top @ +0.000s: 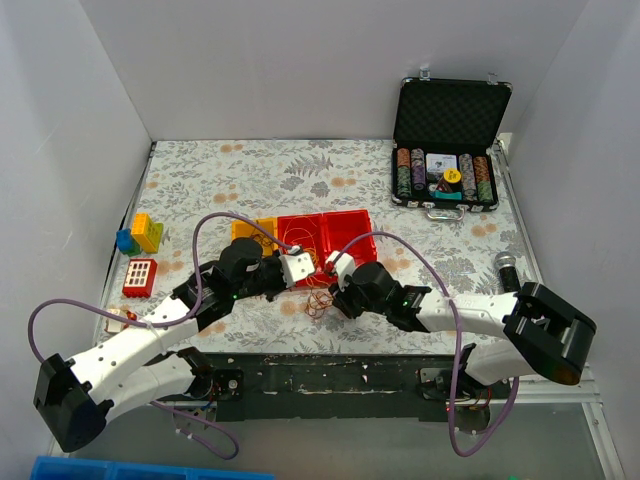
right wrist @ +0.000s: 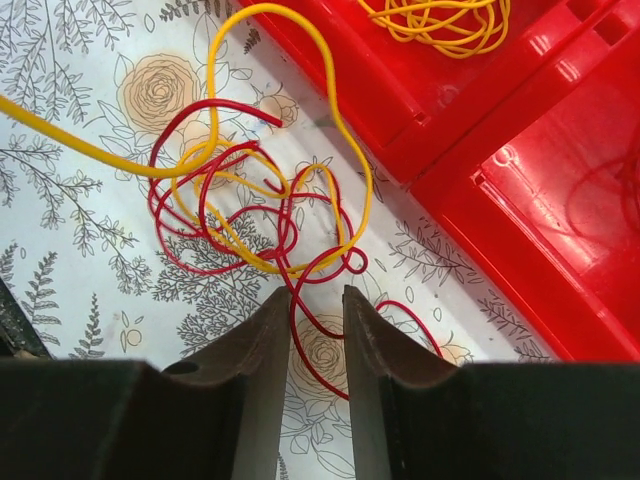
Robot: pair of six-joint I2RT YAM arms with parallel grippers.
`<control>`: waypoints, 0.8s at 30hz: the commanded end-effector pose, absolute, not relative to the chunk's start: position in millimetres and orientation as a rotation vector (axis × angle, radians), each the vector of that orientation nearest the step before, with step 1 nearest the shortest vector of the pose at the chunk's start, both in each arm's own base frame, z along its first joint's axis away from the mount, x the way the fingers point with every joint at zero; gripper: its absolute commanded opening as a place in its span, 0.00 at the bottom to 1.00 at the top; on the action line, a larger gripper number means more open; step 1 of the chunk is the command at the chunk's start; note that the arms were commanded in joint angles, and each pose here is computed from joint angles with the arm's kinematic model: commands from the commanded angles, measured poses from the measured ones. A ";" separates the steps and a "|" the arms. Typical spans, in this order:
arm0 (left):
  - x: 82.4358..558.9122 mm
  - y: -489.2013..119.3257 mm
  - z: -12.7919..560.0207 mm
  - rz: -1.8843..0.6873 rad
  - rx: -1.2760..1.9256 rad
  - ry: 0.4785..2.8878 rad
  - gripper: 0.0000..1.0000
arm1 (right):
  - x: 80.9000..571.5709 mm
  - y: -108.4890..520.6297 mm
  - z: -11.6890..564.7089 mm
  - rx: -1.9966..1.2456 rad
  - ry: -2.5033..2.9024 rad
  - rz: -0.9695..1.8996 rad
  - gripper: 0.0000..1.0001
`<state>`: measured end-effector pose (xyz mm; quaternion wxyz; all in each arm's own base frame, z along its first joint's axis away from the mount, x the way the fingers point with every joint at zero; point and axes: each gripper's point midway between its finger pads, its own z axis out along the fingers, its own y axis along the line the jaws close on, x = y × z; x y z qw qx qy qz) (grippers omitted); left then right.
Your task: Untangle the cables
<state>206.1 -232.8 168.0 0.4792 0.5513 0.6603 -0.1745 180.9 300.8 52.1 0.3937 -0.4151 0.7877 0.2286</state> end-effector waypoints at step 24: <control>303.2 -204.2 462.0 -0.127 0.580 1.174 0.00 | 142.5 251.5 62.6 -0.662 2.132 0.776 0.01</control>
